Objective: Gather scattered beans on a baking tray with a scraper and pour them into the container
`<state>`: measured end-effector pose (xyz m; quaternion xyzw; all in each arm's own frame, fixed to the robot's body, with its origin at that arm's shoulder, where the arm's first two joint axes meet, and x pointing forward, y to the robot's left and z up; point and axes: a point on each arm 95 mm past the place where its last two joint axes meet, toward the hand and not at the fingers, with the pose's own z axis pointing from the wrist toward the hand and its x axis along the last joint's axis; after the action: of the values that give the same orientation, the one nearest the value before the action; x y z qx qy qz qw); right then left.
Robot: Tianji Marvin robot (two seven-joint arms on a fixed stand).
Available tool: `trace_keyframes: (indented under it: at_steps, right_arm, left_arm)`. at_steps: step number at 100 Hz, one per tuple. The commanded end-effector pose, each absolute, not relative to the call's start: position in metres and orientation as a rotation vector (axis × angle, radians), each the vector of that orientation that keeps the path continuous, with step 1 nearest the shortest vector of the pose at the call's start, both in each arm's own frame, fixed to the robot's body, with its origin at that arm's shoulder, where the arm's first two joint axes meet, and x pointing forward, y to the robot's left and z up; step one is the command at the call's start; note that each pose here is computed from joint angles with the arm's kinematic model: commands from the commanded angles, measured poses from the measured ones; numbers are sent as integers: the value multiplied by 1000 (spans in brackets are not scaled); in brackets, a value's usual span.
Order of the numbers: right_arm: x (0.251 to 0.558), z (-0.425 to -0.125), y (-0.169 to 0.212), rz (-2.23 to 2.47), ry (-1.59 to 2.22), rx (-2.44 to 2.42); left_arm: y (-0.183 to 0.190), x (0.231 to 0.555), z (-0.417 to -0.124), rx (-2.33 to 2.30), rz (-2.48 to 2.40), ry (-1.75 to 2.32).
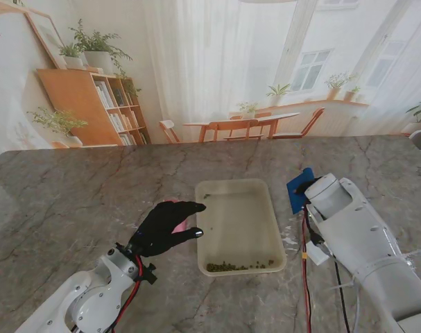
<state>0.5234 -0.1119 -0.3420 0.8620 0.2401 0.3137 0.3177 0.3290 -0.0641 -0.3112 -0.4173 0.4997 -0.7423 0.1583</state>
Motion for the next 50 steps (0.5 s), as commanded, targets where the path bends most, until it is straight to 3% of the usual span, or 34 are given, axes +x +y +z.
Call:
trace_keyframes:
  at_steps: [1, 50]
  right_arm:
    - [521, -349, -118, 807, 634, 2290]
    - [509, -365, -134, 748, 680, 2301]
  left_arm:
    - [-65, 328, -313, -1196, -2121, 1431]
    - [-68, 329, -314, -1191, -2121, 1440]
